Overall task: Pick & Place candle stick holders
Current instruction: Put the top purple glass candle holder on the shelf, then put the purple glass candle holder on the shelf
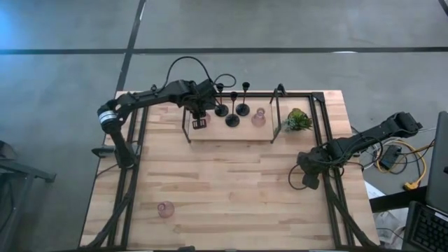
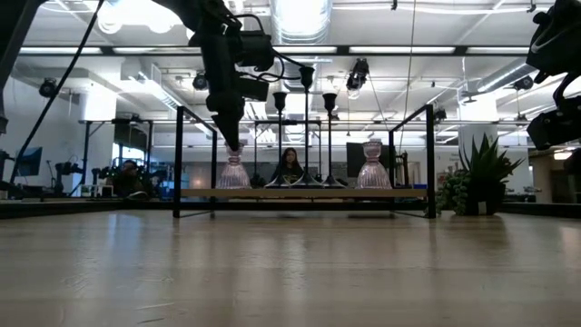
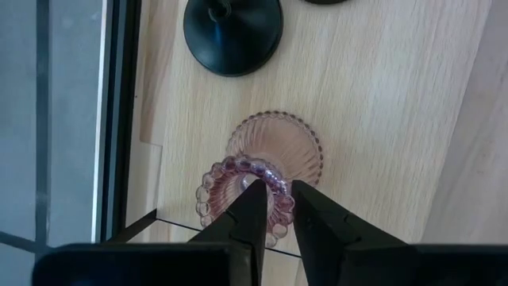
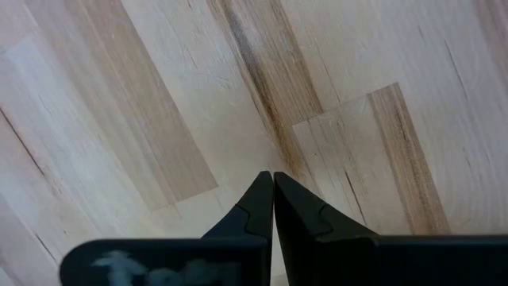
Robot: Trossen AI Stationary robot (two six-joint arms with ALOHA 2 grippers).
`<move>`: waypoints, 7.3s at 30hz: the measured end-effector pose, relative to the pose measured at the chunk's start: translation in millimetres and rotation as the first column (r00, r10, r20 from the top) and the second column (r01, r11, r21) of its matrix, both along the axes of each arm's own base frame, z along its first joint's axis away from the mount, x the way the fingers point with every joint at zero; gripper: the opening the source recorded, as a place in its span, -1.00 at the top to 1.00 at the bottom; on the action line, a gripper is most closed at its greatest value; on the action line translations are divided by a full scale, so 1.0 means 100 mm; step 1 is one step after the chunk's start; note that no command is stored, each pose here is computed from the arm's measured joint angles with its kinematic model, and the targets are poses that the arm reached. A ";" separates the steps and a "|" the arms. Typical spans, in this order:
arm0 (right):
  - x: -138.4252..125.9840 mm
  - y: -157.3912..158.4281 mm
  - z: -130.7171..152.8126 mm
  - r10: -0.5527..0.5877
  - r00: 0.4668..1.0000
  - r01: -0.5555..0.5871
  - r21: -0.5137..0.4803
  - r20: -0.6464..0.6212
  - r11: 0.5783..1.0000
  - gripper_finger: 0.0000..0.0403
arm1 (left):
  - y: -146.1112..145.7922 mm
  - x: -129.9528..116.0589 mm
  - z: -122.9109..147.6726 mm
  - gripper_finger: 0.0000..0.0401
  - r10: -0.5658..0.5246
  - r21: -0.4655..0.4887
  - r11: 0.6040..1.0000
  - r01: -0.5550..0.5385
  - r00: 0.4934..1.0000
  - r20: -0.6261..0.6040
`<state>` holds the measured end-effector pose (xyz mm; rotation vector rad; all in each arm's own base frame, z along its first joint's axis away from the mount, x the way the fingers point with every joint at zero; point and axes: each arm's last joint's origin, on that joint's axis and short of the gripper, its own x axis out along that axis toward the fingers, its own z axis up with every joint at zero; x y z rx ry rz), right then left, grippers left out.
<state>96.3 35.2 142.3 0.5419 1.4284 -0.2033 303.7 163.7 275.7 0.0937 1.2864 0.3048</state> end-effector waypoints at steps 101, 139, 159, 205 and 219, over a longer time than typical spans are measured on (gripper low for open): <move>0.00 0.00 0.00 0.000 1.000 0.000 0.000 0.000 1.000 0.96 | -3.70 -1.87 -0.35 0.40 0.529 -0.628 0.611 -0.482 0.839 -0.129; 0.00 0.00 0.00 0.000 1.000 0.000 0.000 0.000 1.000 0.96 | -3.35 -1.59 -1.12 0.28 0.287 -0.386 0.916 -0.107 0.848 0.446; 0.00 0.00 0.00 0.000 1.000 0.000 0.000 0.000 1.000 0.96 | -3.30 -1.50 -1.10 -0.06 0.255 -0.320 0.944 -0.086 0.807 0.533; 0.00 0.00 0.00 0.000 1.000 0.000 0.000 0.001 1.000 0.96 | -2.91 -0.45 -0.97 0.36 0.194 -0.116 0.979 -0.165 0.614 0.765; 0.00 0.00 0.00 0.000 1.000 0.000 0.001 0.002 1.000 0.96 | -2.43 0.69 -0.90 0.36 0.286 -0.065 0.919 -0.389 0.545 0.788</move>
